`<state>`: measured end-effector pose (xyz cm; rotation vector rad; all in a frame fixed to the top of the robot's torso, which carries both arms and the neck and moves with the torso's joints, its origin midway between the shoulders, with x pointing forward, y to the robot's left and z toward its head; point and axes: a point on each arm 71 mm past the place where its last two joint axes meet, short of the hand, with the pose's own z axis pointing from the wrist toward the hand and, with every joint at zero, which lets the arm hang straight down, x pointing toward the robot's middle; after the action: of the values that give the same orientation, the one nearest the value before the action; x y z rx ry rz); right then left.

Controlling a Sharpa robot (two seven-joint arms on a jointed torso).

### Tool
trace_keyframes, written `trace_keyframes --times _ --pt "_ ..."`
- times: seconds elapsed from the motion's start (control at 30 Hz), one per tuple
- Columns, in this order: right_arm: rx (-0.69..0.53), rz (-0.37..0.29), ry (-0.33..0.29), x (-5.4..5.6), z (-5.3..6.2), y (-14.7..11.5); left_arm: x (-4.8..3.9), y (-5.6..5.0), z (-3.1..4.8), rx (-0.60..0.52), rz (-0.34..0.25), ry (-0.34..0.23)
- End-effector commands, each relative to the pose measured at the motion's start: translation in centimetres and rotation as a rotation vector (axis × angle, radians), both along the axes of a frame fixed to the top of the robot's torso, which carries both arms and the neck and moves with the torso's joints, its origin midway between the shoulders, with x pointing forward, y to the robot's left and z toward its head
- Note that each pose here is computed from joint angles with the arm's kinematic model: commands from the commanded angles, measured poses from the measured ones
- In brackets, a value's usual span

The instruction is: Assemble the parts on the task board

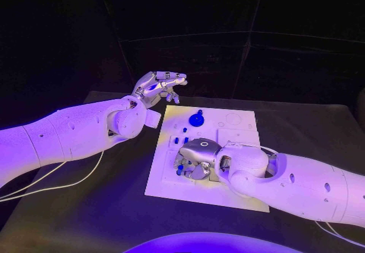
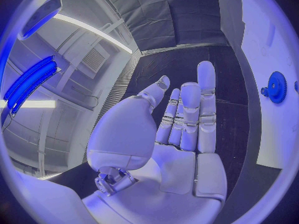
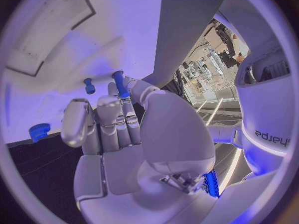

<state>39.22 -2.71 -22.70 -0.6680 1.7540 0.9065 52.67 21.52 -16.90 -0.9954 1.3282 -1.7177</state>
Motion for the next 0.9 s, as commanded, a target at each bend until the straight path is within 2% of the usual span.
trace_keyframes --times 0.03,0.3,0.6,0.73,0.9 --pt "0.019 0.023 -0.008 -0.1 0.2 0.2 0.00 -0.1 0.15 -0.006 -0.013 -0.004" --pt "0.067 0.019 -0.027 0.0 0.5 0.0 0.01 -0.1 0.13 -0.006 -0.014 -0.002" --pt "0.189 -0.019 -0.079 -0.1 1.6 -1.6 0.05 0.0 0.10 -0.005 -0.014 0.000" --pt "0.253 -0.101 -0.065 0.0 2.4 -4.0 0.06 0.0 0.08 -0.004 -0.013 0.001" --pt "0.318 -0.322 0.033 1.3 3.6 -8.8 0.01 0.1 0.07 -0.003 -0.012 0.002"
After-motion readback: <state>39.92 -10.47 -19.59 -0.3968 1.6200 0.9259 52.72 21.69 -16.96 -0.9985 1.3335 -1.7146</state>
